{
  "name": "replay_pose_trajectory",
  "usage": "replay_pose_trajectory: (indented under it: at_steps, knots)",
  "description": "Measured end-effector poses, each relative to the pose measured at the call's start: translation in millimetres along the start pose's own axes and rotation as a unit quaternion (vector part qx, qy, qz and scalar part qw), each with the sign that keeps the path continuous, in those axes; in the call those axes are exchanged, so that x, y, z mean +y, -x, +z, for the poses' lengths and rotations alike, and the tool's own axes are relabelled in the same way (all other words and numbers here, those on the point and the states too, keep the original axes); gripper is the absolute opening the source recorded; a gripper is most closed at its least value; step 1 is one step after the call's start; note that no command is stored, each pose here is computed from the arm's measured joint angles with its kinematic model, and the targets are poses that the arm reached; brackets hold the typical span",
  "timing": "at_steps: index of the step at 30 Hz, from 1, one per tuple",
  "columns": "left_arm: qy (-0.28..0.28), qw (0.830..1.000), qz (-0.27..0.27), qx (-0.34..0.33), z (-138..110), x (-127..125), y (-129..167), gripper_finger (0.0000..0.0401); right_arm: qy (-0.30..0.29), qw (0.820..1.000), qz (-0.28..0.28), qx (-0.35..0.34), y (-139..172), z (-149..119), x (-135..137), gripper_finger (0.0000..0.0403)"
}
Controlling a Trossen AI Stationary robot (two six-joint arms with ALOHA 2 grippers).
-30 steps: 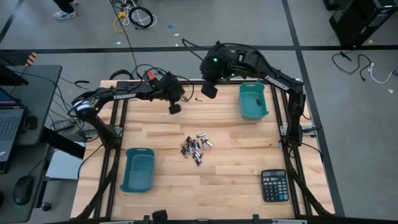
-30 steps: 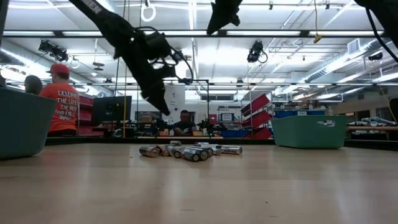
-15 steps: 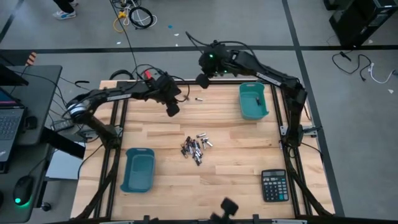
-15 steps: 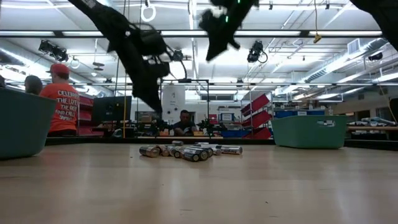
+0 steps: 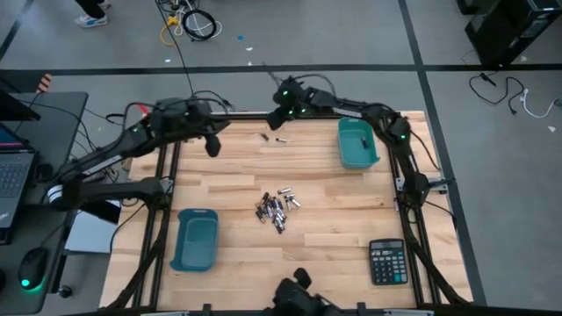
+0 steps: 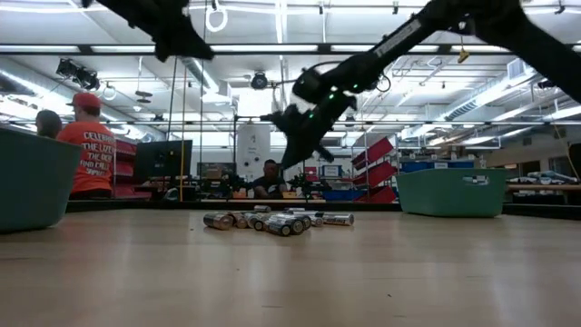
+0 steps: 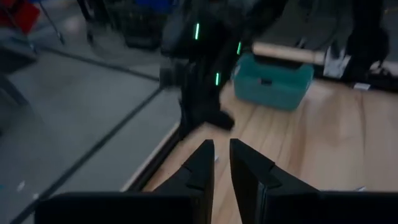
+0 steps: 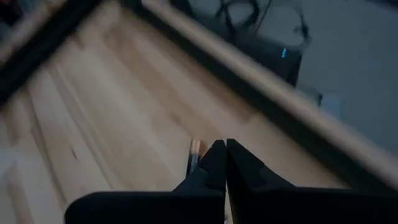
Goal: Sort batteries
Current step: Put the black battery into the green bin
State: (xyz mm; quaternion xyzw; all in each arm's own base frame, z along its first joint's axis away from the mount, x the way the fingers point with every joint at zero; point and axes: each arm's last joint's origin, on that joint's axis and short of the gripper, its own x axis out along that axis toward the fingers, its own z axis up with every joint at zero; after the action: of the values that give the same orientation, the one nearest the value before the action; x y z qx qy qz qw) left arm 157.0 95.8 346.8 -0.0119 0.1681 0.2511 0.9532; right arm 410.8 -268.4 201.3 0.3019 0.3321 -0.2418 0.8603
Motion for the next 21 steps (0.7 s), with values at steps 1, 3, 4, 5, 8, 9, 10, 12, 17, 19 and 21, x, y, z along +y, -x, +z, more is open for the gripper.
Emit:
replay_pose_trajectory:
  at_steps: [1, 3, 4, 5, 8, 9, 10, 12, 17, 19, 21]
  knots:
    - [-0.001, 1.000, 0.000, -0.011, 0.0, -0.4, 4.5, 0.0051, 0.003, 1.000, 0.003, 0.004, -5.8, 0.1, 3.6, 0.0000]
    - [-0.001, 1.000, 0.000, -0.026, -3.0, -1.2, 10.1, 0.0051, 0.008, 1.000, 0.005, 0.016, -16.5, -1.2, 11.5, 0.0000]
    - [-0.001, 0.999, 0.000, -0.032, -5.1, -1.4, 12.0, 0.0051, 0.012, 1.000, 0.007, 0.017, -20.4, 0.1, 15.4, 0.0000]
    - [-0.001, 0.999, 0.001, -0.036, -6.7, -1.5, 13.6, 0.0051, 0.016, 1.000, 0.004, 0.022, -25.3, -0.1, 17.4, 0.0000]
    - [-0.001, 0.999, 0.001, -0.040, -12.6, -2.0, 15.9, 0.0051, 0.037, 0.998, -0.008, 0.045, -37.4, -1.4, 20.9, 0.0000]
    - [-0.001, 0.999, 0.004, -0.040, -15.2, -2.0, 15.5, 0.0051, 0.044, 0.998, -0.014, 0.046, -39.3, -0.1, 21.4, 0.0000]
    - [-0.001, 0.999, 0.006, -0.042, -17.5, -2.1, 15.1, 0.0051, 0.051, 0.997, -0.020, 0.049, -41.3, -0.1, 23.2, 0.0000]
    - [-0.002, 0.999, 0.007, -0.044, -21.4, -2.3, 15.1, 0.0051, 0.068, 0.996, -0.028, 0.041, -41.6, 3.1, 27.7, 0.0000]
    - [-0.002, 0.999, 0.007, -0.039, -26.3, -2.6, 14.3, 0.0051, 0.078, 0.994, -0.049, 0.052, -43.5, -2.1, 30.8, 0.0011]
    - [-0.002, 0.999, 0.008, -0.040, -25.9, -2.6, 14.2, 0.0051, 0.081, 0.994, -0.047, 0.053, -43.8, -3.3, 33.8, 0.0025]
    - [-0.004, 0.999, 0.008, -0.044, -25.2, -2.5, 14.2, 0.0051, 0.088, 0.993, -0.049, 0.057, -44.4, -5.8, 37.5, 0.0045]
